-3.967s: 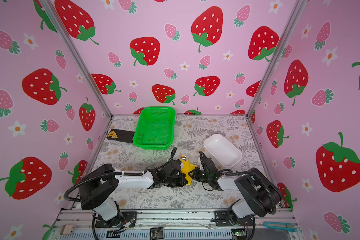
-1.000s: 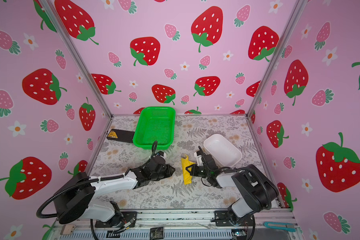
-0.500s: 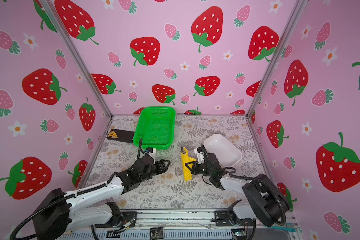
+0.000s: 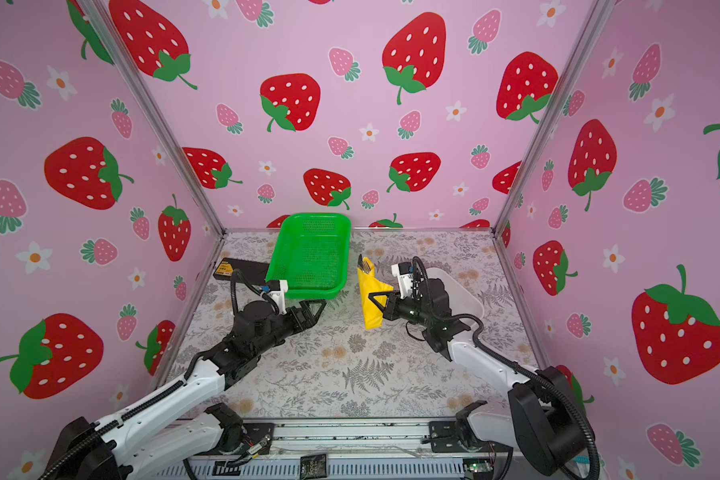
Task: Place the utensils on the paper napkin and roll it up
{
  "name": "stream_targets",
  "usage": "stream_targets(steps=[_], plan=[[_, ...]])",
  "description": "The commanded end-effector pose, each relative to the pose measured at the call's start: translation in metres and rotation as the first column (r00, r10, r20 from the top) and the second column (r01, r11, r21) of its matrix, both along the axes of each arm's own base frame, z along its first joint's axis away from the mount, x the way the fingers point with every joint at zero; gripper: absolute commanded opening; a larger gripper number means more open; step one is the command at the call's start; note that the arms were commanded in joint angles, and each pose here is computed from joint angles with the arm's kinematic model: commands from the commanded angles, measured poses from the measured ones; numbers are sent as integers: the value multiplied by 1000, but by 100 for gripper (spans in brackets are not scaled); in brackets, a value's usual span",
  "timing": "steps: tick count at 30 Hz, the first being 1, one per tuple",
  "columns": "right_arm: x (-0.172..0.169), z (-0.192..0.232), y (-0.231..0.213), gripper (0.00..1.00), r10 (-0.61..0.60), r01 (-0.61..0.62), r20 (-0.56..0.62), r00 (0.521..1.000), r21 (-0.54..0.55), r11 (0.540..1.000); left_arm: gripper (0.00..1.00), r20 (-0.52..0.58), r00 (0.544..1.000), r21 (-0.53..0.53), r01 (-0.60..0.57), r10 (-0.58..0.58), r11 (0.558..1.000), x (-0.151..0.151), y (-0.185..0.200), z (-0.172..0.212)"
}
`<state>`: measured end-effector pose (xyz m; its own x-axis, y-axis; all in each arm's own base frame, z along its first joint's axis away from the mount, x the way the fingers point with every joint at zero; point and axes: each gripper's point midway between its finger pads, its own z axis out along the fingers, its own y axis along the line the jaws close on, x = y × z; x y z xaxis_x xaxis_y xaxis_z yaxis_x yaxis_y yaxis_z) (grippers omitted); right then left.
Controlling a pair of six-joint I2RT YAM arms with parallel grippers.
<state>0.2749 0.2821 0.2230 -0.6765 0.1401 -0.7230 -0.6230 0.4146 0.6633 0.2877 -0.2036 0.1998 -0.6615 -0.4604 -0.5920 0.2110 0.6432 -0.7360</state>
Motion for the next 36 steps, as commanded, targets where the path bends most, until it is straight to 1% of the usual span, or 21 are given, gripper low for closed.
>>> stream_targets(steps=[1, 7, 9, 18, 33, 36], plan=[[0, 31, 1, 4, 47, -49, 61, 997, 39, 998, 92, 62, 989, -83, 140, -135, 987, 4, -22, 40], [7, 56, -1, 4, 75, -81, 88, 993, 63, 995, 91, 88, 972, -141, 229, -219, 963, 18, -44, 59], [7, 63, -2, 4, 83, -90, 99, 992, 73, 993, 90, 101, 962, -170, 269, -255, 948, 20, -53, 65], [8, 83, 0, 4, 105, -117, 126, 987, 97, 988, 89, 147, 921, -209, 385, -360, 899, 19, -72, 83], [6, 103, 7, 5, 154, -176, 143, 978, 153, 972, 87, 179, 897, -267, 440, -404, 857, 24, -85, 96], [4, 106, 7, 5, 164, -188, 144, 976, 166, 968, 87, 210, 891, -282, 450, -403, 847, 25, -87, 104]])
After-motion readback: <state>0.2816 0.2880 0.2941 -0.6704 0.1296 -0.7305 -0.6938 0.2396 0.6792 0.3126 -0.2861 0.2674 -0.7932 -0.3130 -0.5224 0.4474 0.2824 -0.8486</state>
